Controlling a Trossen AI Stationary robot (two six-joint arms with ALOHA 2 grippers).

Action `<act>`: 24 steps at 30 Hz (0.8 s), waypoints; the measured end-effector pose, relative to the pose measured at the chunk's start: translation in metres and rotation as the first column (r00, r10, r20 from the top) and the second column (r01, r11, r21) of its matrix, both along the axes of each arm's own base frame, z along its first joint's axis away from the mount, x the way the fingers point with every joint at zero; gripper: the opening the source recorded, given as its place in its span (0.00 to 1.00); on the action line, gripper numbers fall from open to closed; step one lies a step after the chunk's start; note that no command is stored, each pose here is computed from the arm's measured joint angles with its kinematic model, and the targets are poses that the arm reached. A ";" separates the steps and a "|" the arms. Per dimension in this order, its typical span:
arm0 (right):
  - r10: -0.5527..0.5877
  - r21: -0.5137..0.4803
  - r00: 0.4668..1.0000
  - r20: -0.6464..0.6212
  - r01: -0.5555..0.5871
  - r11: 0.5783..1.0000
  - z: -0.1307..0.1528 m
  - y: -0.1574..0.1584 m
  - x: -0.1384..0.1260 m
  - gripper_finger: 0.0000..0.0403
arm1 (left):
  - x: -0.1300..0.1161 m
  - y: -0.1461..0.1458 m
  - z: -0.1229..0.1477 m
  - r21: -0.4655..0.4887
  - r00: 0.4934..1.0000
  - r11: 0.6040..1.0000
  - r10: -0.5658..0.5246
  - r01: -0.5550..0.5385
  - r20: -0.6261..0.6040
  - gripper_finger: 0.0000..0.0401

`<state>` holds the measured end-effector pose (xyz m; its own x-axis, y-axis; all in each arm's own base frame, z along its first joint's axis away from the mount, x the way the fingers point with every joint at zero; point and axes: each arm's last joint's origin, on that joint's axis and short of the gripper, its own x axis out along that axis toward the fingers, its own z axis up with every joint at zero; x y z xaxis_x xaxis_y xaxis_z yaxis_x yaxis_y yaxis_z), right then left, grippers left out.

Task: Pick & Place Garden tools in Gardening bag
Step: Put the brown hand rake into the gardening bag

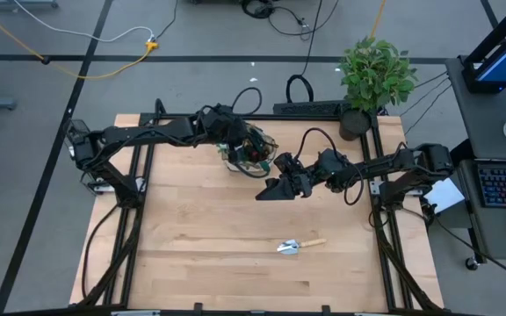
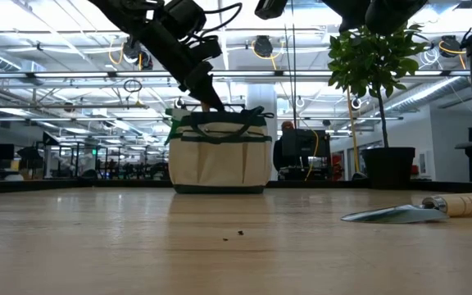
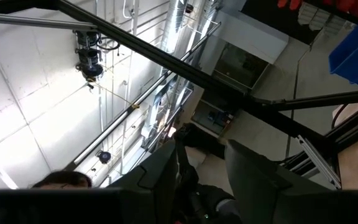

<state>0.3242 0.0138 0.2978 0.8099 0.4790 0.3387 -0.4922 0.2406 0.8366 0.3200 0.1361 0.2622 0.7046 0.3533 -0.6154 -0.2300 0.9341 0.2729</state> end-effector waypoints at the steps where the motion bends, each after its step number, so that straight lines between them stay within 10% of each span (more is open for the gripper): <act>1: 0.000 0.000 1.000 0.000 0.000 1.000 0.000 0.000 0.000 0.32 | 0.000 0.000 0.000 -0.001 1.000 1.000 -0.001 0.001 -0.001 0.15; 12: 0.004 -0.001 1.000 0.000 -0.004 1.000 0.000 0.001 0.000 0.32 | 0.000 0.000 0.000 0.009 1.000 1.000 0.019 -0.019 -0.009 0.21; 24: 0.005 -0.001 1.000 0.000 -0.005 1.000 0.000 0.001 0.000 0.32 | -0.003 -0.001 0.001 -0.020 0.999 0.999 0.047 -0.047 -0.002 0.50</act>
